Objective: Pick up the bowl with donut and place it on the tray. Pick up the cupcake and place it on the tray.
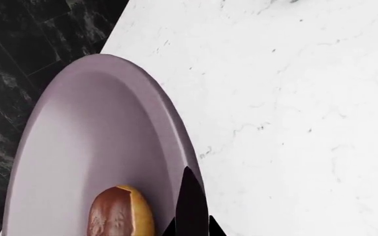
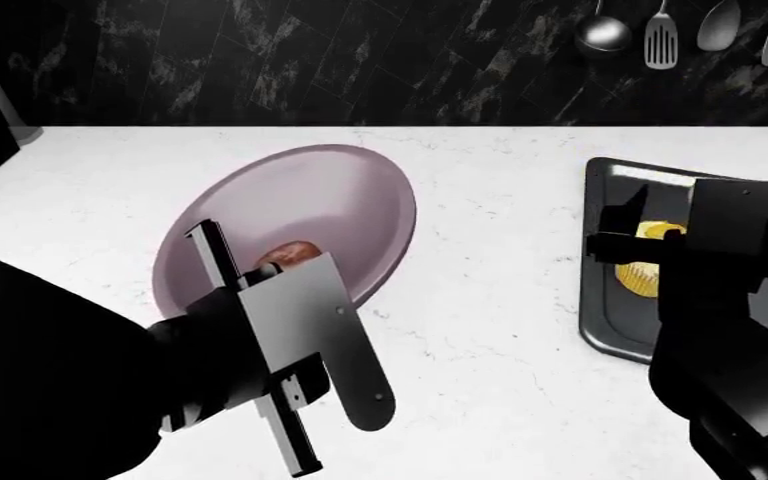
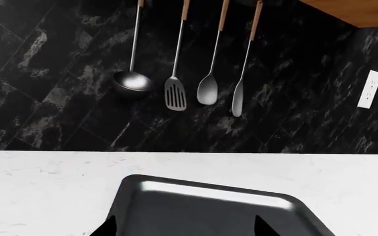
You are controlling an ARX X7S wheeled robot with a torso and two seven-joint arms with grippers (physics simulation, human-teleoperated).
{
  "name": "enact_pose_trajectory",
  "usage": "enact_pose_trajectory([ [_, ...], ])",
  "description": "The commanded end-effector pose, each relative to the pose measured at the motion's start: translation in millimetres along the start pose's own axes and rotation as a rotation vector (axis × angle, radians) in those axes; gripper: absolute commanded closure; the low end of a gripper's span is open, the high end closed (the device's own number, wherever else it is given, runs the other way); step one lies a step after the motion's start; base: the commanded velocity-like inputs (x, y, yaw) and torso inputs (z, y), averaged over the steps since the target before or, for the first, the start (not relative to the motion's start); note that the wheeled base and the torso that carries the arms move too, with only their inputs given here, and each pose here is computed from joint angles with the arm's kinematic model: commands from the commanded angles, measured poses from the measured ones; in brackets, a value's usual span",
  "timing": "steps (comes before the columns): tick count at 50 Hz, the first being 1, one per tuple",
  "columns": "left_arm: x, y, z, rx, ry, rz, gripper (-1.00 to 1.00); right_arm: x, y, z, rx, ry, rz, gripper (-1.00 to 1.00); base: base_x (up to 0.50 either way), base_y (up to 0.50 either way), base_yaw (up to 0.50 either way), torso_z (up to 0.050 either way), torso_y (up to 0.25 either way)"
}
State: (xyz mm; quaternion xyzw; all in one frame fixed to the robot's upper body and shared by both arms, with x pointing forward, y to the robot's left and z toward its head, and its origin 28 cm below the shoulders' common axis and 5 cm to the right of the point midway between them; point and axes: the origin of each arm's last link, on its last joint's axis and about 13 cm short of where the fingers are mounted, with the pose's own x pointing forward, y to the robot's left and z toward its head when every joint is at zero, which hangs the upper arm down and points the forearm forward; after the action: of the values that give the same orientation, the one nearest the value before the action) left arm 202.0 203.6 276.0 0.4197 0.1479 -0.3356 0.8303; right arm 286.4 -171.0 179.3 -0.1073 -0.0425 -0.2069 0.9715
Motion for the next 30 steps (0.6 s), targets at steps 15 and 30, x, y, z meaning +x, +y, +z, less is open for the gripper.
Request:
enact_pose_trajectory([
  [15,0,1.7,-1,0.0,-0.014,0.041,1.0,-31,-19.1,36,0.063,-0.117,0.053,-1.0,0.0,0.0,0.0,0.0,0.001],
  [30,2,3.8,0,0.002,-0.023,0.051,1.0,-61,-41.2,48,0.094,-0.219,0.125,-1.0,0.0,0.0,0.0,0.0,0.001],
])
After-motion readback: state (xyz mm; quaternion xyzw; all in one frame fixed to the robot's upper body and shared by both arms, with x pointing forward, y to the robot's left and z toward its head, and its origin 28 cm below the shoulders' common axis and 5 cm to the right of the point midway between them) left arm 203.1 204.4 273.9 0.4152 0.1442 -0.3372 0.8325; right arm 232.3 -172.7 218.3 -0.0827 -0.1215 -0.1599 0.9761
